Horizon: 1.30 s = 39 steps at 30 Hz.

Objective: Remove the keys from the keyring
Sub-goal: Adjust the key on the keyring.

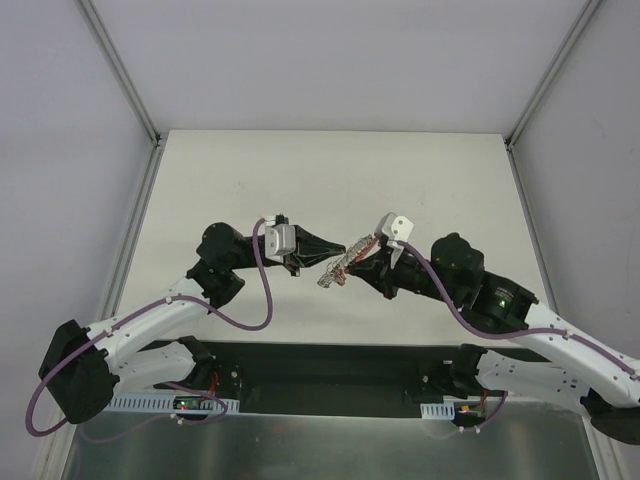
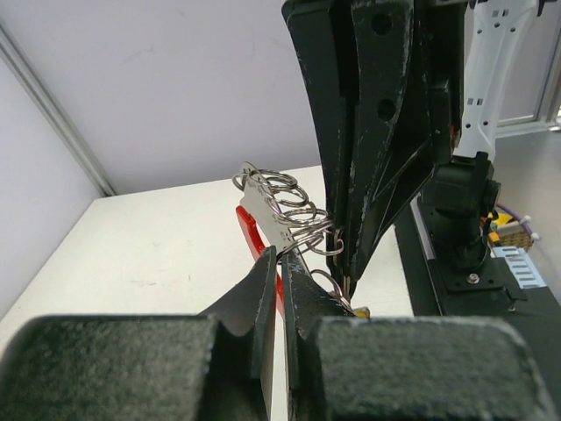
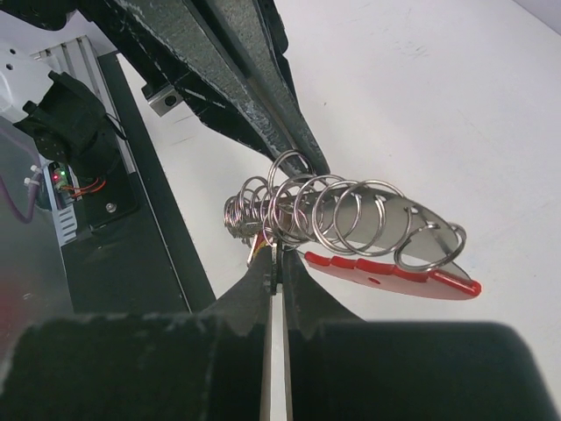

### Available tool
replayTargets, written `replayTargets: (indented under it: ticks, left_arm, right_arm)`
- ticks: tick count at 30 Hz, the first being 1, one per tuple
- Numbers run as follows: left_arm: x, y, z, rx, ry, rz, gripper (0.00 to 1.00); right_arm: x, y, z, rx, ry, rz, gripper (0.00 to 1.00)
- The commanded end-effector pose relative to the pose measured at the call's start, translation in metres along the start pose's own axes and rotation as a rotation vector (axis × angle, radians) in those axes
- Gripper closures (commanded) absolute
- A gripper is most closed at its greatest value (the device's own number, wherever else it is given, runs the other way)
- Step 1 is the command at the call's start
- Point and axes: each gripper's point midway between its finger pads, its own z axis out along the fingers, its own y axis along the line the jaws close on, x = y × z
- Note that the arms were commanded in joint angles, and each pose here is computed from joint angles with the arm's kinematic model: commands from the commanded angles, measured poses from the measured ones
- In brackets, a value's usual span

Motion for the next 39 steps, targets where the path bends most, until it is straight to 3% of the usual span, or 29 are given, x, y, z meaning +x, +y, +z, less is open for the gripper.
replayTargets:
  ticks: [1, 17, 26, 39]
  left_arm:
    - [-0.048, 0.016, -0.003, -0.081, -0.171, 0.037, 1.0]
    - [-0.047, -0.01, -0.002, 0.023, -0.217, -0.068, 1.0]
    - [-0.001, 0.022, -0.01, -0.166, 0.03, -0.051, 1.0]
    - [0.011, 0.024, -0.024, -0.203, 0.13, 0.021, 1.0]
  right_arm:
    - [0.009, 0.016, 0.006, -0.082, 0.028, 0.038, 0.99]
    - [0.007, 0.005, 0.012, -0.035, 0.02, 0.061, 0.99]
    - [-0.003, 0.012, 0.0, -0.063, -0.024, 0.073, 0.99]
    - [-0.003, 0.013, 0.003, -0.071, -0.031, 0.079, 0.99]
